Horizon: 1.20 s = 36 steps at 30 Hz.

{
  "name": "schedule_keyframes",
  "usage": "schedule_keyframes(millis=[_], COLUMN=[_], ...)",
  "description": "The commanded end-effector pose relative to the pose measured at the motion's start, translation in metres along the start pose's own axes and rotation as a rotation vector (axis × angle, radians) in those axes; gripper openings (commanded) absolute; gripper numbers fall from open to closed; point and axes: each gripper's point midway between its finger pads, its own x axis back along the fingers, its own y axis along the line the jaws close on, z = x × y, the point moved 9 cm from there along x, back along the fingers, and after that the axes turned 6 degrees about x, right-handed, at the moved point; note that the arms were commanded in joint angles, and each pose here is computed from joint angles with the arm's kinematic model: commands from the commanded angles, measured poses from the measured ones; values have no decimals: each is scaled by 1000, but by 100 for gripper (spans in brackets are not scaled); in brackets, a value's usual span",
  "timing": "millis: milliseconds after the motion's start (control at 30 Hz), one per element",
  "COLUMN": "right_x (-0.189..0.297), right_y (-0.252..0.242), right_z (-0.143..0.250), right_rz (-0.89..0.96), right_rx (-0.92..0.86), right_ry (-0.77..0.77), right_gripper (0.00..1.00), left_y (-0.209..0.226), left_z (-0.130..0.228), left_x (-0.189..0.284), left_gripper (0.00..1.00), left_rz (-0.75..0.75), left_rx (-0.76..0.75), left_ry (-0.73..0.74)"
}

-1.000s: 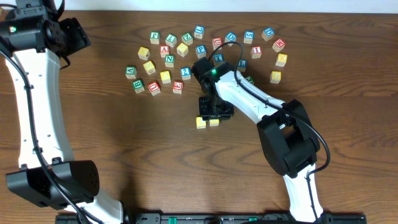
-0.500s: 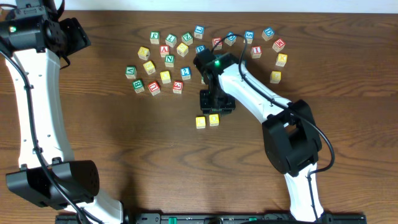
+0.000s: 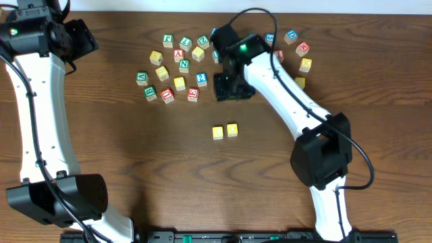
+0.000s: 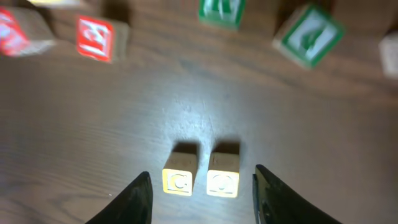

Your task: Spell out CORL

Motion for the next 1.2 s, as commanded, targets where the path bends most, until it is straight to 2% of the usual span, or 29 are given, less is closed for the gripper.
schedule_keyframes(millis=[0, 300, 700, 1167], right_x=[30, 55, 60, 62], right_y=[-1, -15, -44, -44], right_z=[-13, -31, -39, -41], right_rz=[-15, -26, -20, -22], right_rx=[78, 71, 9, 10], right_ry=[-95, -192, -209, -222], right_gripper=[50, 55, 56, 60], left_y=[3, 3, 3, 3], left_z=[0, 0, 0, 0], left_x=[-3, -3, -3, -3], left_gripper=[80, 80, 80, 80], left_rz=[-14, -13, -14, -13], left_rx=[-9, -9, -9, -9], left_ry=[6, 6, 6, 6])
